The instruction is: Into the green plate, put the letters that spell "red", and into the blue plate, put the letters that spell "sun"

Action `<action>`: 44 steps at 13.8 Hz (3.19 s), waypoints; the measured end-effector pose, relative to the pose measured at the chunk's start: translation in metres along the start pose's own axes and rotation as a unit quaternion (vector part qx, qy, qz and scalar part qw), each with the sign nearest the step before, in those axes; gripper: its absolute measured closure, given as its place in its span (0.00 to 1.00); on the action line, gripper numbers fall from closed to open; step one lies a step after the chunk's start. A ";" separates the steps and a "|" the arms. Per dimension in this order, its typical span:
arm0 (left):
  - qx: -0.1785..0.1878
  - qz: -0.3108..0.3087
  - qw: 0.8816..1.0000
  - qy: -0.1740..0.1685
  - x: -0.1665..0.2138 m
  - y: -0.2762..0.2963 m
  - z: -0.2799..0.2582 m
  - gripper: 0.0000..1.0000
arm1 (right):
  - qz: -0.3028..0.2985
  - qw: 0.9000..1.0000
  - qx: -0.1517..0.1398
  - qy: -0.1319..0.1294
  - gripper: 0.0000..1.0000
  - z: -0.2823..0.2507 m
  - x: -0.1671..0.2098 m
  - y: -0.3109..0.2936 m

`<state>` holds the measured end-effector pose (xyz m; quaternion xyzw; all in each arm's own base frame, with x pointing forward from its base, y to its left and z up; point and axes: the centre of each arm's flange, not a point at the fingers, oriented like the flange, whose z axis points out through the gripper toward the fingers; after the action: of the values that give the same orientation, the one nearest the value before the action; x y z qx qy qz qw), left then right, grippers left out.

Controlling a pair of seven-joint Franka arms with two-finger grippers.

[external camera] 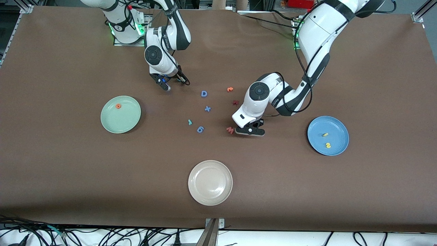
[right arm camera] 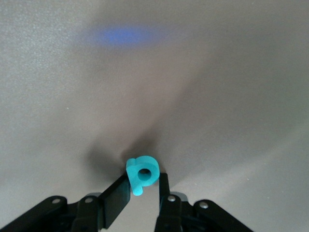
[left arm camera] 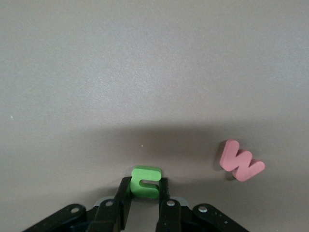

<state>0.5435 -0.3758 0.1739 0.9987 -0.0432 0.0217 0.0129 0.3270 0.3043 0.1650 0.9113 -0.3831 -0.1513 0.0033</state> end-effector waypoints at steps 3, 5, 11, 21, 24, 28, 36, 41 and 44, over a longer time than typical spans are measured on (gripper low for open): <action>0.021 -0.005 1.000 -0.008 0.019 -0.020 -0.008 0.73 | 0.002 1.000 -0.001 -0.002 0.78 0.000 0.000 0.002; 0.044 0.000 0.999 -0.024 0.041 -0.045 -0.023 0.73 | 0.002 1.000 -0.002 -0.004 0.86 0.000 0.000 0.004; 0.073 0.024 0.992 -0.098 0.091 -0.178 -0.047 0.73 | 0.017 1.000 0.010 0.002 0.86 -0.009 0.016 0.002; 0.065 0.044 0.974 -0.212 0.086 -0.357 -0.053 0.61 | -0.014 0.999 0.006 0.052 0.86 -0.049 0.059 -0.010; 0.064 0.037 0.974 -0.212 0.087 -0.367 -0.053 0.34 | -0.044 0.997 -0.032 0.049 0.86 -0.100 0.101 -0.013; 0.068 0.023 0.979 -0.189 0.095 -0.384 -0.083 0.00 | -0.104 0.994 -0.028 0.025 0.86 -0.167 0.176 0.014; 0.095 -0.037 0.980 -0.170 0.099 -0.399 -0.191 0.00 | -0.153 0.986 -0.058 0.035 0.86 -0.146 0.253 0.056; 0.038 -0.095 0.983 -0.149 0.066 -0.415 -0.268 0.00 | -0.148 0.988 -0.046 0.009 0.86 -0.099 0.255 0.047; 0.028 -0.095 0.988 -0.118 0.046 -0.397 -0.322 0.00 | -0.149 0.987 -0.056 0.011 0.86 -0.092 0.257 0.048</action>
<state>0.6101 0.0250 0.4878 0.9938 0.0514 -0.0966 -0.0187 0.4885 0.0805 0.1881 0.9581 -0.2338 -0.1613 0.0362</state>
